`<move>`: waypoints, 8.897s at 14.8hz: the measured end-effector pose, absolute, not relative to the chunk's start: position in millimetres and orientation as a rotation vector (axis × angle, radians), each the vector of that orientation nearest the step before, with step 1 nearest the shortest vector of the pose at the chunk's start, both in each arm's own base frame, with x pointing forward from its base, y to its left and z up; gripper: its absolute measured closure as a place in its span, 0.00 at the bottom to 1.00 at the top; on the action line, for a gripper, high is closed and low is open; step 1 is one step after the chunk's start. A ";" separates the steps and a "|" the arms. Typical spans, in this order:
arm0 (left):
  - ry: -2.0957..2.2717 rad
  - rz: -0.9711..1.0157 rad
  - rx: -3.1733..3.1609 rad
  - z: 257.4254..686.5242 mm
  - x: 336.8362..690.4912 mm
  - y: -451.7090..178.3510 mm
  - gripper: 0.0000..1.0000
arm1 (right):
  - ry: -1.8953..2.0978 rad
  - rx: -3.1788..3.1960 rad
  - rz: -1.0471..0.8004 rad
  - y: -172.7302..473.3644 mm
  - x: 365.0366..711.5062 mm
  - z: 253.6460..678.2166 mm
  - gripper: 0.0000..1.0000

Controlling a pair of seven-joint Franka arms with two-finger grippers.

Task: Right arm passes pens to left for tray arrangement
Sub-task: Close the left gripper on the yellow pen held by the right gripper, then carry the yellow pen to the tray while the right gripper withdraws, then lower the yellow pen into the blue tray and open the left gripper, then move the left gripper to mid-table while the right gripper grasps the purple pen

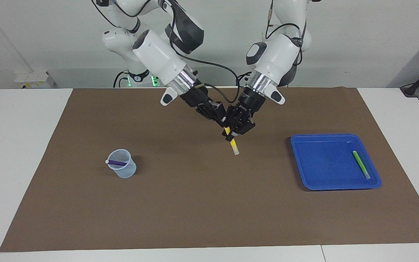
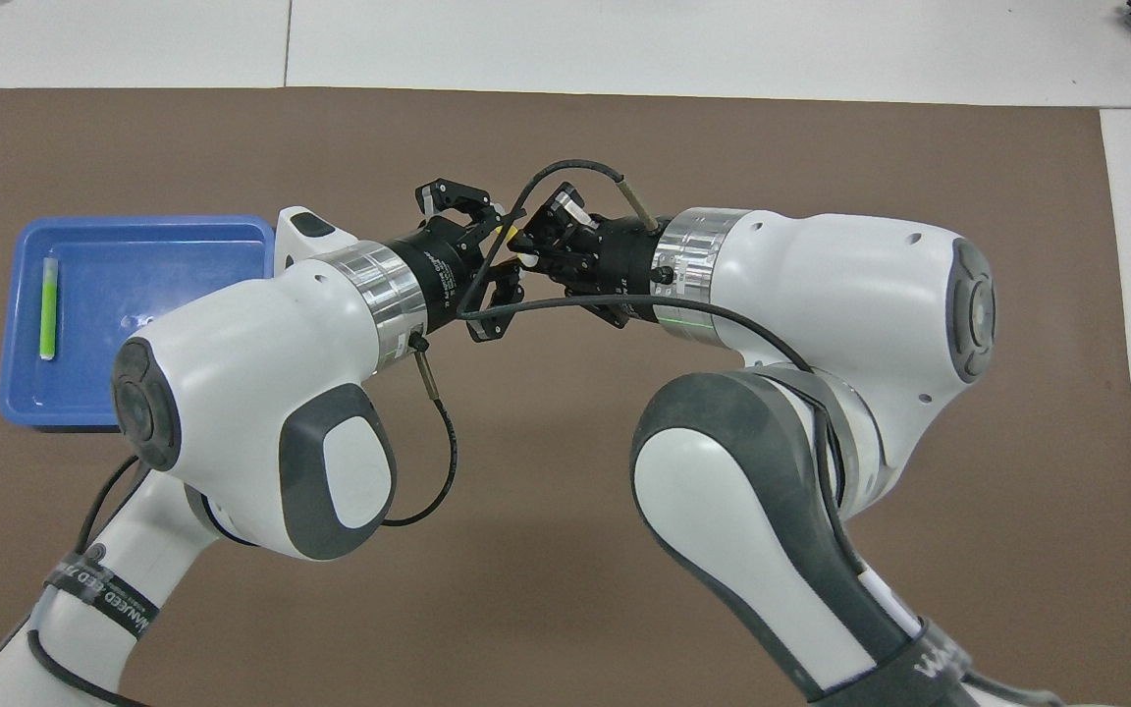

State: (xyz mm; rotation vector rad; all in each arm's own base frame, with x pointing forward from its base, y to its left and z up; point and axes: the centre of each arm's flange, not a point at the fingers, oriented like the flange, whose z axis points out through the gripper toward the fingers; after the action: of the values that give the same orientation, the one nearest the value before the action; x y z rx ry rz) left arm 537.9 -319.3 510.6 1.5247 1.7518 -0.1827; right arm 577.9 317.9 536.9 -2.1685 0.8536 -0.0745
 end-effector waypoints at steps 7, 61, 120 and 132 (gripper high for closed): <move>1.728 -0.178 1.594 511.4 546.2 -306.8 0.68 | 0.852 -2.173 -0.067 318.6 576.9 535.8 0.81; -0.016 0.164 3.143 429.9 603.6 48.2 0.82 | -0.241 -2.904 -0.187 -39.2 650.8 382.1 0.19; 1.473 -0.039 2.626 470.2 556.2 -196.9 0.00 | -0.228 -2.931 -0.035 -40.1 641.8 384.8 0.61; 1.523 -0.077 2.513 516.2 523.1 -257.7 0.00 | -0.220 -2.926 0.002 -41.3 638.4 384.4 0.70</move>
State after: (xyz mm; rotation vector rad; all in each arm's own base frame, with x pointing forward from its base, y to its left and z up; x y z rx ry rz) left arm 523.1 -257.7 516.2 2.5127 1.5226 -0.0768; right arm 638.4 -41.3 384.4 -2.9262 -0.2201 0.0021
